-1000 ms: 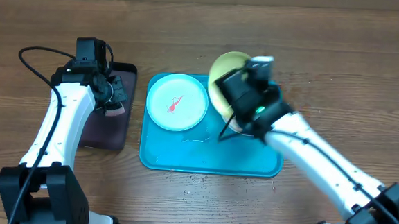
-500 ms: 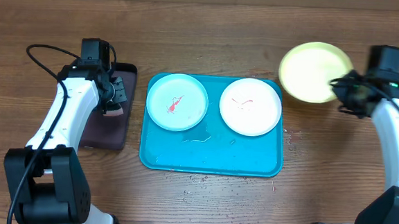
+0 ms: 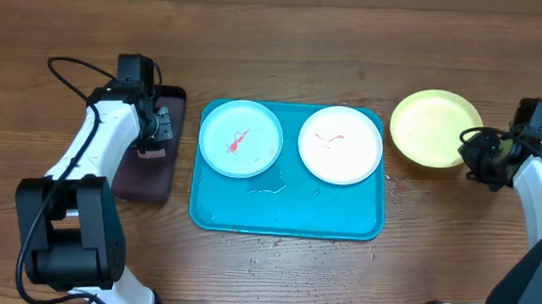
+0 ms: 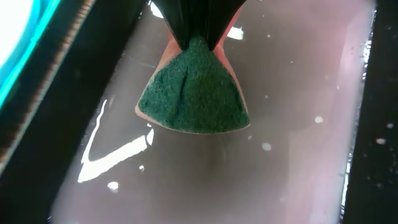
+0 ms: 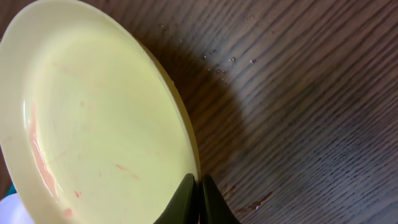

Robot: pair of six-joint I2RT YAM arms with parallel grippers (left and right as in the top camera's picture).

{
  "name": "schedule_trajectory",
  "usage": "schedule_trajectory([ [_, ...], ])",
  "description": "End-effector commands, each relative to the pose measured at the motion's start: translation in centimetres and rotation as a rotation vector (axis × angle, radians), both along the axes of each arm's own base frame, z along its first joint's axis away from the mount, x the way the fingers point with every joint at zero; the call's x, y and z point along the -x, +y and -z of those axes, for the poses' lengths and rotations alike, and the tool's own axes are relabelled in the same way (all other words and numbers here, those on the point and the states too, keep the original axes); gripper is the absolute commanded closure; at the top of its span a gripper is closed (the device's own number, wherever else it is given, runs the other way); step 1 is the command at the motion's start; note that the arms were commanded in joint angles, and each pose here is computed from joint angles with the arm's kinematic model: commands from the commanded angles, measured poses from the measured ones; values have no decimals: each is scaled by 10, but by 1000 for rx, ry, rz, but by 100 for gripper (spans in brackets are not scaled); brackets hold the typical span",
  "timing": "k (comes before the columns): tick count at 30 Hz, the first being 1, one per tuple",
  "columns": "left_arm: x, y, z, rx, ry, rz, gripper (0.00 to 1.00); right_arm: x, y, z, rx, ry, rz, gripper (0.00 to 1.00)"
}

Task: Clean dirty plates on tray and stack at the side
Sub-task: 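Lower the yellow plate onto the table right of the tray and release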

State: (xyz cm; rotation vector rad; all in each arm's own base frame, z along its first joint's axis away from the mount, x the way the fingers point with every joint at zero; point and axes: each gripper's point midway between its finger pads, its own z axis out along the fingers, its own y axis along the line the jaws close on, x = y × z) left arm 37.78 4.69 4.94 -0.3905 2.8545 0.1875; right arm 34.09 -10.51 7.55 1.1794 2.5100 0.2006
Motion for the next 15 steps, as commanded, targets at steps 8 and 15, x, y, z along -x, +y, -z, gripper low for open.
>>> schedule_trajectory([
  [8, -4, 5, 4, -26, 8, 18, 82, 9, 9, 17, -26, 6, -19, 86],
  [15, -7, 6, 4, -27, -3, 17, 26, 3, 26, 14, -79, -24, -101, 61],
])
